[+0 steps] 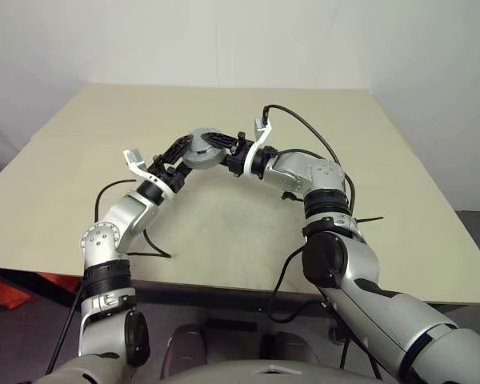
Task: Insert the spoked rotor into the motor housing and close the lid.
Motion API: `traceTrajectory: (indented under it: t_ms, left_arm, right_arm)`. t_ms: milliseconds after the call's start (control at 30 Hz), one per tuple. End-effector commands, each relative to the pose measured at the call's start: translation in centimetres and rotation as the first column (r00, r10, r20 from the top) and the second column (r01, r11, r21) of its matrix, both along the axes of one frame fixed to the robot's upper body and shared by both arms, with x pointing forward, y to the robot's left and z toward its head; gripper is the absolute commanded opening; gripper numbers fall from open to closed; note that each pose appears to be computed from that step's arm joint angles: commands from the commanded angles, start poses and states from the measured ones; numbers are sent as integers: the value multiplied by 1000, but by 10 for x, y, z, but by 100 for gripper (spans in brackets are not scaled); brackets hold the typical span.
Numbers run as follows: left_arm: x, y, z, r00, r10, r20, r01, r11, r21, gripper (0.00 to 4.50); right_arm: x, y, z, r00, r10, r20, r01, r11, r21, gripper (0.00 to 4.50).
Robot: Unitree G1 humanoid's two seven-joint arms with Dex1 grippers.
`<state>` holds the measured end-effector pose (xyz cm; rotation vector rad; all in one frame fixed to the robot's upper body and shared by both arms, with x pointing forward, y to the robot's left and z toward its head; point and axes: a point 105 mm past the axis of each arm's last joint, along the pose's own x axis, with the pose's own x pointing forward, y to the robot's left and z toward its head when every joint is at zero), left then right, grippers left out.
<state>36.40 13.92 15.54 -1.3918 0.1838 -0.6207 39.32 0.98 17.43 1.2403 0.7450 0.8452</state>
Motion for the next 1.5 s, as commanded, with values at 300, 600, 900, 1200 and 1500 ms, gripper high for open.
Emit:
traceTrajectory:
  t_ms: [300, 600, 900, 1200, 1500]
  left_arm:
    - [0, 1, 14, 999, -9, 52, 9, 1000, 1, 228]
    - [0, 2, 17, 998, -5, 69, 5, 1000, -2, 228]
    - [0, 4, 17, 997, 6, 71, -7, 1000, 7, 228]
    - [2, 15, 15, 996, 59, 71, -60, 998, 20, 228]
    - [5, 62, -9, 965, 260, -23, -259, 965, 27, 228]
  right_arm:
    - [1, 0, 33, 995, -8, 99, 2, 998, 67, 208]
    - [0, 1, 31, 992, -10, 123, 7, 1000, 26, 208]
    - [9, -4, 21, 981, -74, 180, 85, 995, -53, 442]
    - [17, -8, 13, 972, -125, 200, 148, 984, -100, 447]
    - [27, -22, -2, 962, -199, 188, 230, 959, -164, 447]
